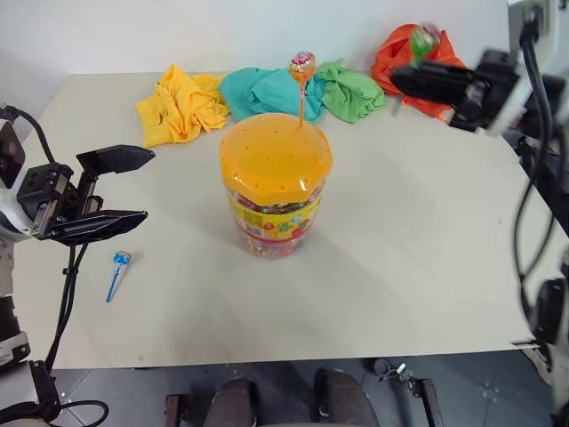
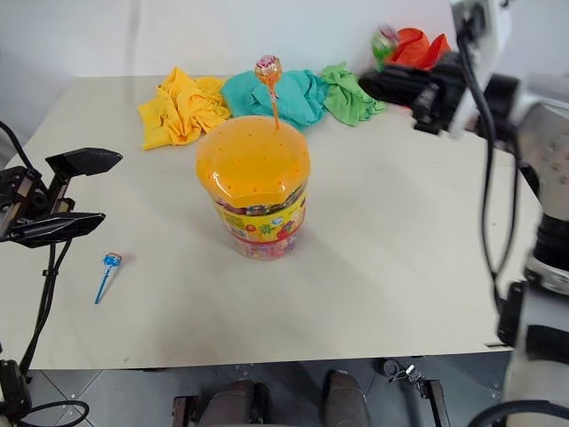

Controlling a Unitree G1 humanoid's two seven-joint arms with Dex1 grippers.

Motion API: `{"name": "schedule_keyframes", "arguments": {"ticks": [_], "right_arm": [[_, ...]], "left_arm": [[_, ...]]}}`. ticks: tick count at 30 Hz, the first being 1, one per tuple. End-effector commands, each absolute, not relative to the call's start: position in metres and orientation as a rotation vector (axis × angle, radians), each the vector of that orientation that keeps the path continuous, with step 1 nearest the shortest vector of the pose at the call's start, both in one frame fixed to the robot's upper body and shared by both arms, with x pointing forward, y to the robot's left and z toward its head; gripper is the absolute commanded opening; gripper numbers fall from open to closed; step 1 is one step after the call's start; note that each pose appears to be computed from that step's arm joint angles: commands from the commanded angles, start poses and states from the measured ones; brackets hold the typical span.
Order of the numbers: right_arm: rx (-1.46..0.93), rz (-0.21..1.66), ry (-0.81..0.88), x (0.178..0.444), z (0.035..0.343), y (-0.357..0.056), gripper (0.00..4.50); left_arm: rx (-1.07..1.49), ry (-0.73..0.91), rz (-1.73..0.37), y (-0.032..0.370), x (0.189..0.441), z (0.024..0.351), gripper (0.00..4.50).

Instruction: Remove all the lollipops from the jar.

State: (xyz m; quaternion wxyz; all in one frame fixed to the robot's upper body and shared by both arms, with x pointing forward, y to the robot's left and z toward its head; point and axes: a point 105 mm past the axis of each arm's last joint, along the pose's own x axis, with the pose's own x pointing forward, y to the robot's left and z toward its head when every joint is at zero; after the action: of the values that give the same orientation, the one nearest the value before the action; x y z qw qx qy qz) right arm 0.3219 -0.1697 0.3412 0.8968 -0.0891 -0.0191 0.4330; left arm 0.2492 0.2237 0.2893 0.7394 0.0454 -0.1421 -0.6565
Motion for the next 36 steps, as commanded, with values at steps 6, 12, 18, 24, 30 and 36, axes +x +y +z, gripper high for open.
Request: {"name": "schedule_keyframes", "arguments": {"ticks": [6,12,18,24,30,36], "right_arm": [[-0.175,0.652,0.449,0.305,0.233,-0.234,0.02],[-0.169,0.516,0.627,0.305,0.176,-0.257,0.02],[-0.158,0.427,0.672,0.318,0.149,-0.272,1.44],[-0.16,0.464,0.675,0.317,0.15,-0.269,3.45],[-0.223,0.568,0.606,0.305,0.181,-0.261,4.48],[-0.326,0.712,0.384,0.301,0.242,-0.242,4.48]], "left_arm": [[0.151,-0.286,-1.521,0.211,0.247,0.293,4.5],[0.156,-0.276,-1.524,0.211,0.249,0.292,4.5],[0.158,-0.28,-1.508,0.21,0.251,0.29,4.5],[0.16,-0.281,-1.491,0.213,0.247,0.29,4.5],[0.156,-0.284,-1.479,0.214,0.245,0.29,4.5],[0.156,-0.289,-1.478,0.214,0.245,0.29,4.5]]}}
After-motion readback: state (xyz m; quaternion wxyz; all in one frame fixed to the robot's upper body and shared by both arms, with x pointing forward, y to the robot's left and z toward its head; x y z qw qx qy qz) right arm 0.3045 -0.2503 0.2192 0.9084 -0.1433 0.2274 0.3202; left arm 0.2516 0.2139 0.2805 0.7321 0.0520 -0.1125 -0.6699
